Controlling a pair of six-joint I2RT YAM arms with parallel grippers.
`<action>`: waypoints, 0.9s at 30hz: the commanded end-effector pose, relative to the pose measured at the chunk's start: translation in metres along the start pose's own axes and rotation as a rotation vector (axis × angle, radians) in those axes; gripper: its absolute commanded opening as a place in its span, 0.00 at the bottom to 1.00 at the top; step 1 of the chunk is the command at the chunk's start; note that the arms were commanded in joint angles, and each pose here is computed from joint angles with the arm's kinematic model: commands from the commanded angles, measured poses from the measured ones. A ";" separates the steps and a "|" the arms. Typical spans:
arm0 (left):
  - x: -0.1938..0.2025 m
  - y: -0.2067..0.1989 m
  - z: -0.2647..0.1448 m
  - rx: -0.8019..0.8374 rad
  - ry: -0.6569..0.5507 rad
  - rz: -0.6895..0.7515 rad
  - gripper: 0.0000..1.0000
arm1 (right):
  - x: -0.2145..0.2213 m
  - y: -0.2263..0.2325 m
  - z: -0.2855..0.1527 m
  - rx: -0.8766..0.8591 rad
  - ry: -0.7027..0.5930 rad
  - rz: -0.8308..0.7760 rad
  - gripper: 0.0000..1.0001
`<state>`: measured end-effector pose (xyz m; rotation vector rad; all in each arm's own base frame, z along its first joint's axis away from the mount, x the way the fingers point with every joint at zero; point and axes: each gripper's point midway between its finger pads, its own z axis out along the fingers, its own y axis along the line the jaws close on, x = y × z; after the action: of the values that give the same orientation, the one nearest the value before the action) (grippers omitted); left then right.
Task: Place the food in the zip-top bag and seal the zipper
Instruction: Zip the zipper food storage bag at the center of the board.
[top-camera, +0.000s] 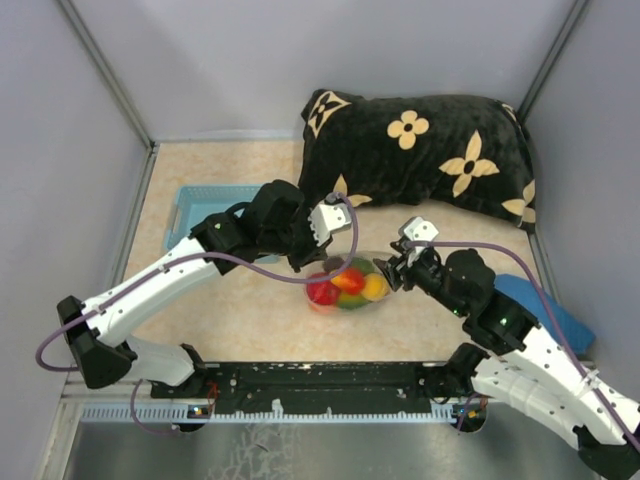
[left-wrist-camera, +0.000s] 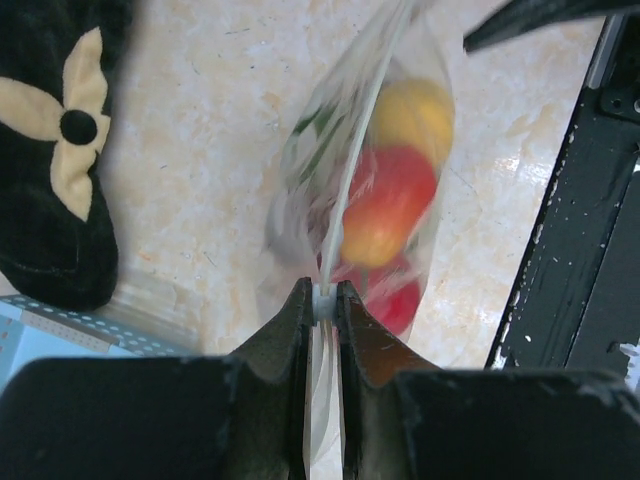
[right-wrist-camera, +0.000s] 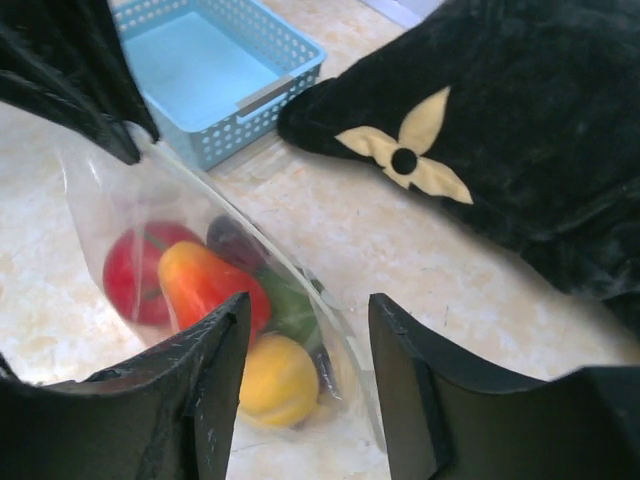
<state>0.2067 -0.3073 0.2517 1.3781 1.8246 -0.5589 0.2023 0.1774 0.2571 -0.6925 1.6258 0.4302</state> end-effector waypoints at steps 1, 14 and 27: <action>-0.014 -0.009 0.002 0.064 0.002 0.033 0.00 | -0.042 0.017 0.003 -0.128 -0.081 -0.063 0.55; -0.022 -0.028 0.002 0.144 -0.040 0.062 0.00 | -0.018 0.041 0.044 -0.263 -0.008 -0.148 0.67; -0.003 -0.020 -0.012 0.043 -0.034 0.021 0.00 | -0.016 -0.009 0.034 0.033 -0.007 -0.101 0.00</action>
<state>0.1880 -0.3209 0.2539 1.4593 1.7666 -0.6414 0.2159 0.2241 0.2369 -0.9439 1.6228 0.4641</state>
